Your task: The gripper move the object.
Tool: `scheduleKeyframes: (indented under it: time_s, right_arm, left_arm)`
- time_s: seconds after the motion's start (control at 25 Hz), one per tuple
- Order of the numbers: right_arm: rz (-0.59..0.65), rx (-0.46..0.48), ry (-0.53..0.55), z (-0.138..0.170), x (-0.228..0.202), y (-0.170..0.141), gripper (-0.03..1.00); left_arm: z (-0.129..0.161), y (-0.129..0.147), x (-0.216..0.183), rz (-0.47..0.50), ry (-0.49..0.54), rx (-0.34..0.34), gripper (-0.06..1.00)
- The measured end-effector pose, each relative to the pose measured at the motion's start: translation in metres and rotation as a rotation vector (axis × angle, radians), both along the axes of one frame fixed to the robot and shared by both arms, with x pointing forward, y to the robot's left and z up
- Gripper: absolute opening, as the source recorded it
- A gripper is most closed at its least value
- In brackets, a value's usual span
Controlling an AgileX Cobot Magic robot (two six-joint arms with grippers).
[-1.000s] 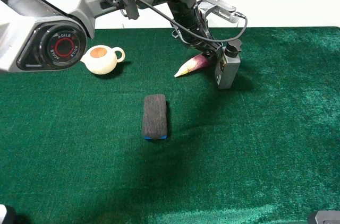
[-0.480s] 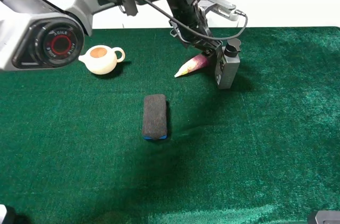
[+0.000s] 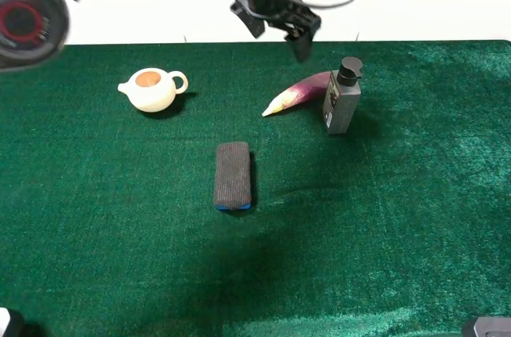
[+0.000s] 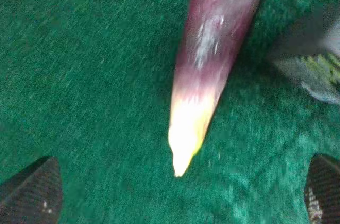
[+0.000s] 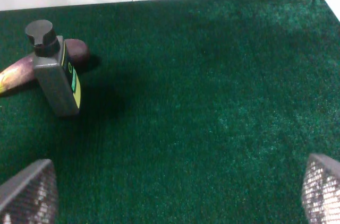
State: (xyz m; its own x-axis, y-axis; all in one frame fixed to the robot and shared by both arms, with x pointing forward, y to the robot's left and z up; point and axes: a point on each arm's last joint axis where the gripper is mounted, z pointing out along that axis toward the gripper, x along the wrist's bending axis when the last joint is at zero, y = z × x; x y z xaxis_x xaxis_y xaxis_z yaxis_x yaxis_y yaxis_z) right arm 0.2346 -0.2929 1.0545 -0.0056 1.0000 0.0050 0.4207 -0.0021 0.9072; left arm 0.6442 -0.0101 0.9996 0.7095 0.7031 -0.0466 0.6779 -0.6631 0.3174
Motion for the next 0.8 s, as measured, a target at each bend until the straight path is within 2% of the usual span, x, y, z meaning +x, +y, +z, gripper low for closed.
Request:
scheduleKeyframes:
  time_s: [0.08,0.56,0.8]
  right_arm:
    - [0.0,0.0,0.0,0.0,0.0,0.0,0.69]
    - [0.0,0.0,0.0,0.0,0.0,0.0,0.69]
    - [0.0,0.0,0.0,0.0,0.0,0.0,0.69]
  left_arm:
    - [0.013,0.007,-0.004,0.003,0.015,0.014,0.92]
    - [0.103,0.033,-0.028,0.009,-0.121,-0.08,0.92]
    - [0.127,0.062,-0.063,0.013,-0.12,-0.036,0.92]
